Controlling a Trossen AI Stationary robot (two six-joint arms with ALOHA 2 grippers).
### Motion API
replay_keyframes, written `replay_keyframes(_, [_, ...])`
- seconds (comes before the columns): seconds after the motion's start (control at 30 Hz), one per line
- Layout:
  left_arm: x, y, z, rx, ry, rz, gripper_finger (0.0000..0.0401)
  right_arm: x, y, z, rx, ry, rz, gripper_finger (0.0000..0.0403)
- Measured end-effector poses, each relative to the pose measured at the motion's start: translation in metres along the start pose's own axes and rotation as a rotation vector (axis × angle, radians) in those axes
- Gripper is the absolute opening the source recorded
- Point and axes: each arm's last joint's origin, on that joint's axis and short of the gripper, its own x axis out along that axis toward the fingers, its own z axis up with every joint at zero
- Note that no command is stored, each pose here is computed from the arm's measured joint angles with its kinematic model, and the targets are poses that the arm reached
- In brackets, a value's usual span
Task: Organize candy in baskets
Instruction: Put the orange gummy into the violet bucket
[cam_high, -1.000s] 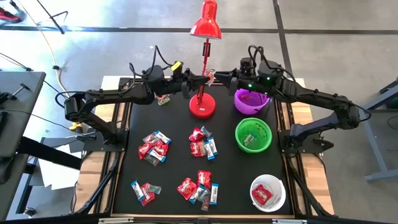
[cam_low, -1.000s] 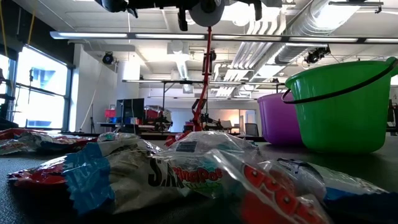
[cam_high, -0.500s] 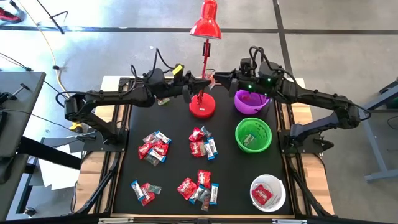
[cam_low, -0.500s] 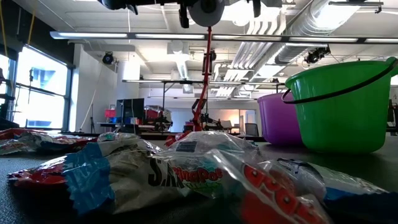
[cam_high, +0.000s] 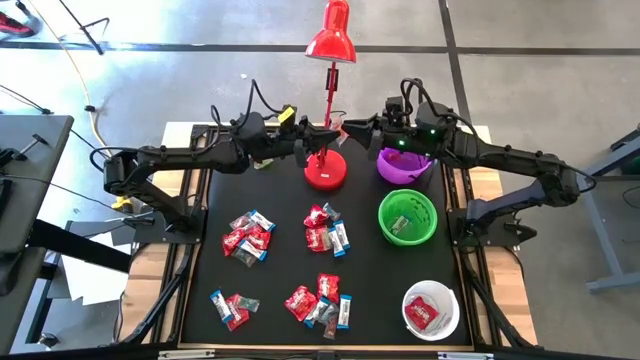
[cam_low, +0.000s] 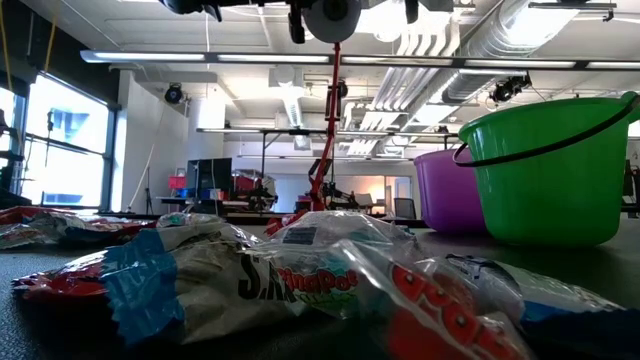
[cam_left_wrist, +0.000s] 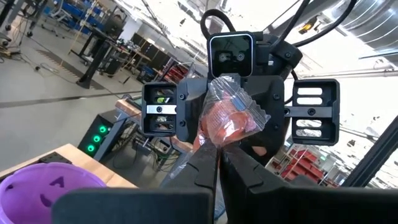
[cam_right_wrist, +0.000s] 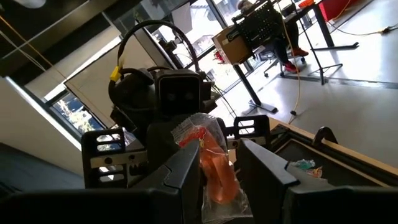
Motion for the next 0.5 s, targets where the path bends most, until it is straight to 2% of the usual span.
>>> replay_keyframes(0.23, [0.0001, -0.0007, -0.0004, -0.002, 0.001, -0.002, 0.0000, 0.0001, 0.0033, -0.0017, -0.008, 0.004, 0.014, 0.0111])
replay_keyframes(0.5, [0.0018, -0.0044, 0.0055, -0.005, -0.017, -0.013, 0.0000, 0.0002, 0.0038, -0.0021, -0.010, 0.014, 0.030, 0.0133])
